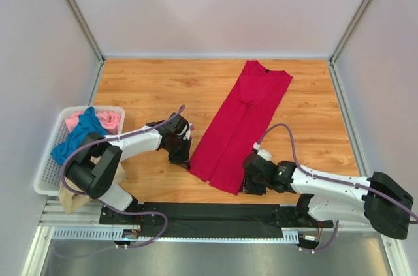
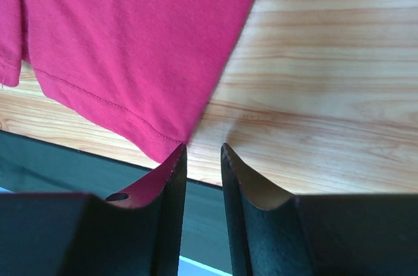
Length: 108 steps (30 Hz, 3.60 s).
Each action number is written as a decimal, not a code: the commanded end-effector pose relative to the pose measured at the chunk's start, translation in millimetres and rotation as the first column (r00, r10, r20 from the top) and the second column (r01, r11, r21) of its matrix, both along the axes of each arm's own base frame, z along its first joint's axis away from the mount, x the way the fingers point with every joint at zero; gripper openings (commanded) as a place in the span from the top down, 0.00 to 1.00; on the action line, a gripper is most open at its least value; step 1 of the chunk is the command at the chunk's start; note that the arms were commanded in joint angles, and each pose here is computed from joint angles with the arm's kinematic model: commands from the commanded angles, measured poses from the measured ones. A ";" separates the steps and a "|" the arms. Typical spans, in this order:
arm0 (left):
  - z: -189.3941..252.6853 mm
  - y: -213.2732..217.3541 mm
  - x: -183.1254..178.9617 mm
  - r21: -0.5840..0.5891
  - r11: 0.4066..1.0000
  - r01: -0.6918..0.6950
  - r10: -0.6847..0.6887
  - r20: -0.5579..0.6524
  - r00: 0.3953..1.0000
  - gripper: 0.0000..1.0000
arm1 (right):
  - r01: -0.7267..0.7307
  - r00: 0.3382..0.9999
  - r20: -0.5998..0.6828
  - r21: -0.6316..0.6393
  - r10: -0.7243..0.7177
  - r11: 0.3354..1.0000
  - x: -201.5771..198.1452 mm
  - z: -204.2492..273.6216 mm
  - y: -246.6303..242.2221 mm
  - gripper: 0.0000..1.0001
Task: Fold and stack the t-shirts
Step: Fold the tshirt
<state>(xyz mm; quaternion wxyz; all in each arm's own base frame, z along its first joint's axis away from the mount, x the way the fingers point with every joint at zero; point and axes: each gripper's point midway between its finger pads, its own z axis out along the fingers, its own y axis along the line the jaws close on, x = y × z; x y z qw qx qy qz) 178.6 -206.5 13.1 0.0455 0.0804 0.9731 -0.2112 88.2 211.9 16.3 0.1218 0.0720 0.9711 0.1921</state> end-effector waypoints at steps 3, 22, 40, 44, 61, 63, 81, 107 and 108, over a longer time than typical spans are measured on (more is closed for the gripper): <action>-3.8 20.4 -1.1 0.144 0.989 -0.026 0.021 0.037 0.999 0.98 | 0.027 0.999 0.039 0.011 -0.028 1.000 5.1 13.9 -2.1 0.70; -5.5 7.4 -34.9 0.058 0.998 -0.025 0.024 0.006 1.000 1.00 | 0.036 0.999 0.032 0.046 -0.037 0.998 -9.0 16.0 35.6 0.60; 11.5 4.7 -39.5 0.061 0.998 -0.026 0.023 0.050 0.998 1.00 | 0.052 0.998 0.040 -0.035 -0.051 0.998 -23.0 7.8 13.0 1.00; 18.1 -0.5 -39.3 0.030 0.999 -0.026 0.024 0.053 0.998 1.00 | 0.051 0.998 0.051 -0.038 -0.049 0.998 -22.6 9.7 11.5 1.00; 33.6 0.4 -35.4 0.008 1.000 -0.012 0.011 0.110 0.994 0.51 | 0.062 0.996 0.064 -0.028 -0.060 0.998 -25.3 17.3 27.8 0.68; 34.5 -2.9 -35.5 -0.013 1.000 -0.005 0.007 0.113 0.994 0.50 | 0.062 0.996 0.066 -0.032 -0.060 0.998 -24.5 15.9 28.6 0.68; 0.8 2.9 -41.3 0.049 0.999 -0.005 0.002 0.051 0.999 0.91 | 0.069 0.996 0.053 -0.077 -0.065 0.995 -27.7 0.3 18.5 0.75; 43.5 -25.9 -17.2 0.005 1.000 -0.011 0.010 0.048 0.999 1.00 | 0.019 0.984 0.176 -0.126 0.004 0.992 -4.7 33.5 16.8 1.00; 43.8 -27.4 -15.2 0.007 1.000 -0.013 0.012 0.048 0.999 1.00 | 0.022 0.983 0.183 -0.126 0.002 0.992 -2.2 34.5 16.7 1.00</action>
